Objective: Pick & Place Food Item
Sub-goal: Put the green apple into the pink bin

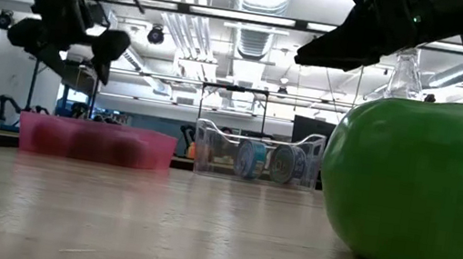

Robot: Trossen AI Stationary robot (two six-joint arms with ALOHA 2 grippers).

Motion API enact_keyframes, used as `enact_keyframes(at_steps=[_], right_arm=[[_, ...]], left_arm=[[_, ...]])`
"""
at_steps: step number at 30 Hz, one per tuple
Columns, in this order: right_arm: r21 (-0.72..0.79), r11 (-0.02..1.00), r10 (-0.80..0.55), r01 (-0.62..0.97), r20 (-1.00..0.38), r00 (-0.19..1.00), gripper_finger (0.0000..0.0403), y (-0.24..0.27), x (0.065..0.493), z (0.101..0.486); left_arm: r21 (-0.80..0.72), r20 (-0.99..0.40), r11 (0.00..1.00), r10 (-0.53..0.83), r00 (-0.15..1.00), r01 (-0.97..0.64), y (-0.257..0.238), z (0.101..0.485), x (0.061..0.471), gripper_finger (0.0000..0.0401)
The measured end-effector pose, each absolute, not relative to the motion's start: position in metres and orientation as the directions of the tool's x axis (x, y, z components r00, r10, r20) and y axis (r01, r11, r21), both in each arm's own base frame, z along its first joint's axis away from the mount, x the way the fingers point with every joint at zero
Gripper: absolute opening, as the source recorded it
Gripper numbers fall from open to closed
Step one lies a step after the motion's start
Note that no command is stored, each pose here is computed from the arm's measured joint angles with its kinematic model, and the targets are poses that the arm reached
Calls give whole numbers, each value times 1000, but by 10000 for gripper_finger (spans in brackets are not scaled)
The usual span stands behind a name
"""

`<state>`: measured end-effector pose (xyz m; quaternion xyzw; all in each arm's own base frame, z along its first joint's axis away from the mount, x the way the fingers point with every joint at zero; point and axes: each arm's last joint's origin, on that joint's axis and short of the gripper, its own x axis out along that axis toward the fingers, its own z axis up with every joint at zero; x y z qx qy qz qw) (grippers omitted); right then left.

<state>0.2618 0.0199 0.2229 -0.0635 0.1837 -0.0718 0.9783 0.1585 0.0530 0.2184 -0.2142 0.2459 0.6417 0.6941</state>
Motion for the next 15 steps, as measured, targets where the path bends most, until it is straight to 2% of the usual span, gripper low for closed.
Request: enact_keyframes(at_steps=[10,15], right_arm=[[-152,981,-164,117,-350,922,228,20,262,223],[-151,982,-164,118,-350,922,228,20,262,223]], left_arm=[[-22,-599,282,765,239,-959,25,239,173,376],[-7,-584,416,736,342,-909,8,246,180,363]])
